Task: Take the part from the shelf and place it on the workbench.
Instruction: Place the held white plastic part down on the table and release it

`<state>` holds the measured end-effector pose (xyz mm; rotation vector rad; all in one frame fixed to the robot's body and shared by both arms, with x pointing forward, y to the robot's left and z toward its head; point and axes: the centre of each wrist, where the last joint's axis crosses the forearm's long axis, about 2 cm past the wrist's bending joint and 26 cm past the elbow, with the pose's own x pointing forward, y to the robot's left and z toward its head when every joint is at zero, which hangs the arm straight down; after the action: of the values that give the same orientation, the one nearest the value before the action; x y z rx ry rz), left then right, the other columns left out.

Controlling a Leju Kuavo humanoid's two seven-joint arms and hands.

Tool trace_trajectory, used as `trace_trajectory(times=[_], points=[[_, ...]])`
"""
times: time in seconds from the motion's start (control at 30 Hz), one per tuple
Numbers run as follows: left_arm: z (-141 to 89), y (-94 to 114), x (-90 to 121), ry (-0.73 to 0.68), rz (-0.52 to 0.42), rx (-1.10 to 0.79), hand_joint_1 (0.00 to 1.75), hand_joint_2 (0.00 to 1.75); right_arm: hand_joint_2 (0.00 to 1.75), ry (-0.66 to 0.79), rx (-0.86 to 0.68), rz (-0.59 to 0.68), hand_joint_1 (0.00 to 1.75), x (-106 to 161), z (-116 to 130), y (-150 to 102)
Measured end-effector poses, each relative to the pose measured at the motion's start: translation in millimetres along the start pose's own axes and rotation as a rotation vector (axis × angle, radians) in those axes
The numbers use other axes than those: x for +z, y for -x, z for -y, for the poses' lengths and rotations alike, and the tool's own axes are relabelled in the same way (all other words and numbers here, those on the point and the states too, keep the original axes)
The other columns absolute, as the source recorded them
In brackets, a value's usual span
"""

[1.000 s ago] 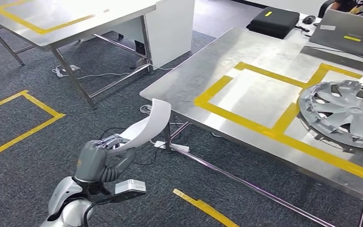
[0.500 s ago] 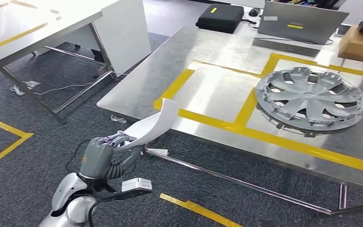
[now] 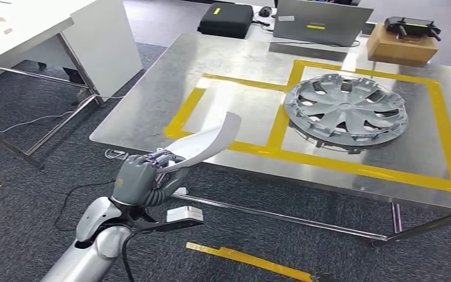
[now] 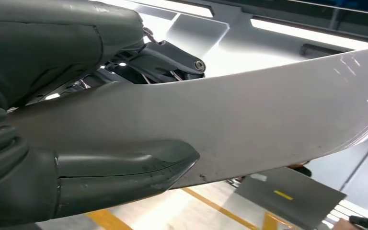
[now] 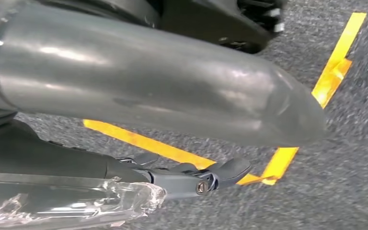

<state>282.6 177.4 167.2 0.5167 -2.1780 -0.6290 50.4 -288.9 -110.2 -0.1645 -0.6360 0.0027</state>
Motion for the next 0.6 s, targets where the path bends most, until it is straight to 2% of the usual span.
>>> trace_trajectory(times=[0.3,0.43,0.6], points=[[4,0,-16,0.024,0.011,-0.031,1.75,1.75,0.00,-0.015,0.019,0.008,0.00,-2,0,-3],[10,8,-21,0.068,-0.018,-0.059,1.75,1.75,0.00,-0.031,0.035,0.012,0.00,-3,-1,-6],[14,14,-38,0.094,-0.049,-0.104,1.75,1.75,0.00,-0.050,0.042,0.012,0.00,-4,-2,-7]])
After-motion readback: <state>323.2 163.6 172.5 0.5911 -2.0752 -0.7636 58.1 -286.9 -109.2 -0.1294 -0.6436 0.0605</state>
